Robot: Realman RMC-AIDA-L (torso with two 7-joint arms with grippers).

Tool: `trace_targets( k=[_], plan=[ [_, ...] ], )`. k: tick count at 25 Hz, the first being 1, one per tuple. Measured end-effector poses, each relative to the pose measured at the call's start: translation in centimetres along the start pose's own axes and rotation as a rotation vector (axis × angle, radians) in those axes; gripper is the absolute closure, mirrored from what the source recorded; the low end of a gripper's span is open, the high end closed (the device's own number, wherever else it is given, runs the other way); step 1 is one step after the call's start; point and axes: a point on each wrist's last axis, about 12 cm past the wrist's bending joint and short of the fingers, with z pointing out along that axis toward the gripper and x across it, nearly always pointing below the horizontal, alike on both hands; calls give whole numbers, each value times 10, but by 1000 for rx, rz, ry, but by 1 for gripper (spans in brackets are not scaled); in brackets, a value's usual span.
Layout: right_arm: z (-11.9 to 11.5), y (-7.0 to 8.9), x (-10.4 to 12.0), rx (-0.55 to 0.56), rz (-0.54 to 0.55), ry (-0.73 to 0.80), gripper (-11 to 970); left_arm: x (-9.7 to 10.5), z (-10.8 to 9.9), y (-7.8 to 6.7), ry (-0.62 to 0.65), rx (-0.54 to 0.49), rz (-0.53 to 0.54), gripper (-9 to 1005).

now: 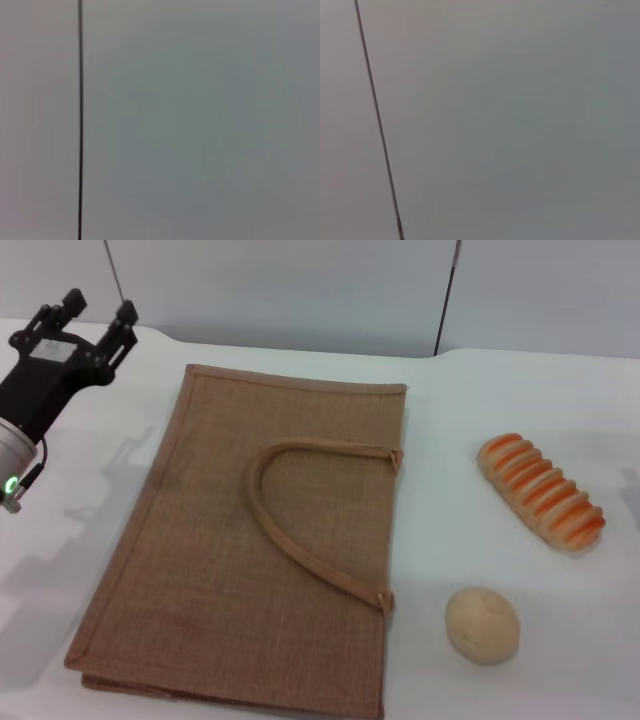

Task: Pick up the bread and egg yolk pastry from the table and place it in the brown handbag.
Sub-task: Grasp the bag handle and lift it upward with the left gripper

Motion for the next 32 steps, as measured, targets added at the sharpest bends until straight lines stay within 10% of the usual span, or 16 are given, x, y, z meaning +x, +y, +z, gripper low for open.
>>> trace_targets(
  k=[32],
  plan=[
    [9, 1, 2, -33, -37, 54, 142, -13, 4, 5, 6, 176, -121, 421]
  ],
)
